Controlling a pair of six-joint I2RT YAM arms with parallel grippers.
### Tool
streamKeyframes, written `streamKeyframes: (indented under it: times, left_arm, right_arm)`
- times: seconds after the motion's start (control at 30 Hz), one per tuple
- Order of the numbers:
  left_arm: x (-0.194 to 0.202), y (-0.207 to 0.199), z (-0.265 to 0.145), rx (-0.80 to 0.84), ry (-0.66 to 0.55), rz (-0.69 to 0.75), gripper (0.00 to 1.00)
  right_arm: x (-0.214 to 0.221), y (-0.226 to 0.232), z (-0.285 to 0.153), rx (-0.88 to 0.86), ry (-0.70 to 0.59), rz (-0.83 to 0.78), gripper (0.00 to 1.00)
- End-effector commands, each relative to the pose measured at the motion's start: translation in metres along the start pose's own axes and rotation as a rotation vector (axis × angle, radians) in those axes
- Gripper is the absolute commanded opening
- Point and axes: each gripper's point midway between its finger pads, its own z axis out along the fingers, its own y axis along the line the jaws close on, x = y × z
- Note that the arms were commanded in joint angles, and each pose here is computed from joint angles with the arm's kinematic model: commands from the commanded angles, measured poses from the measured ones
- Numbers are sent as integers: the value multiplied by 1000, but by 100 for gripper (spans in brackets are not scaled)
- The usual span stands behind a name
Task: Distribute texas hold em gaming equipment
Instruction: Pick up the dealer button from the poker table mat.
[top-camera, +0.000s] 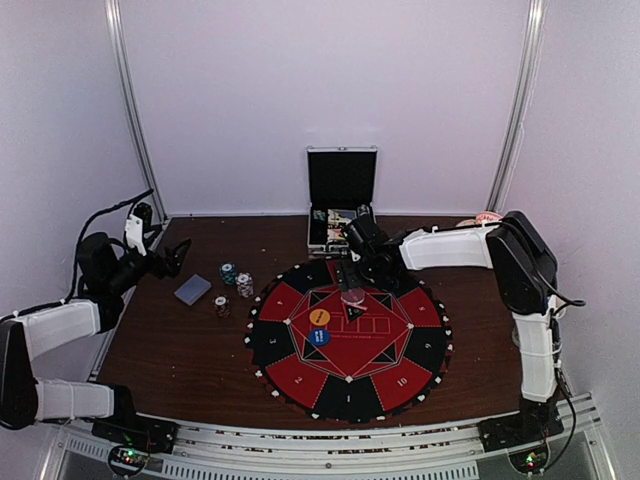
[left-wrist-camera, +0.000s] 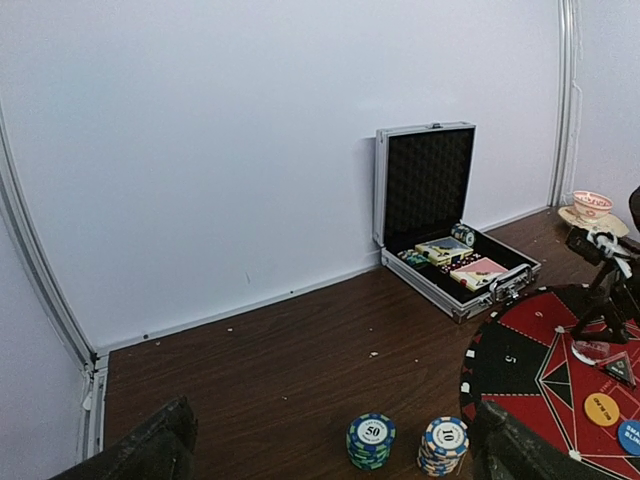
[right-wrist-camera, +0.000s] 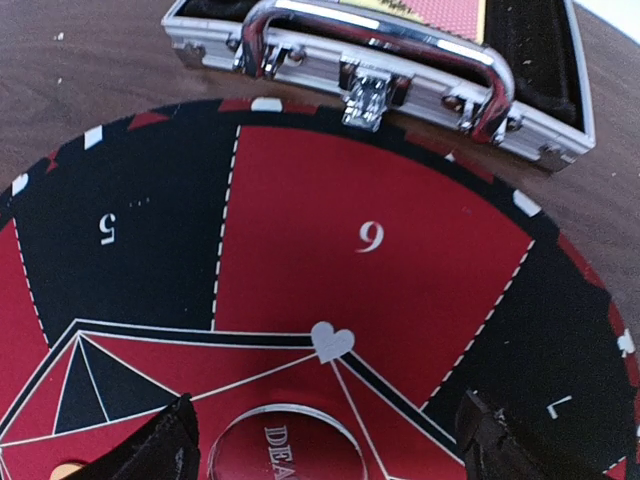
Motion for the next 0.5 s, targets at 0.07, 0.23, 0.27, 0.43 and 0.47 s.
streamKeyframes:
  times: [0.07,0.23,0.27,0.43,0.47]
  left_arm:
    - [-4,2,2,-1,-31,18,98]
    - [-3,3,2,-2,-30,17,98]
    - [-3,3,2,-4,-30,16,98]
    - [-3,3,2,-3,-30,16,98]
    - [-3,3,2,-4,-30,16,98]
  right_arm:
    - [15,15,10,-62,54,-5,88]
    - [26,17,17,-59,85,-17,86]
    - [27,17,18,-57,88,-21,85]
    - [33,17,19,-27,104,-50,85]
    - [33,16,19,-21,104,-52,85]
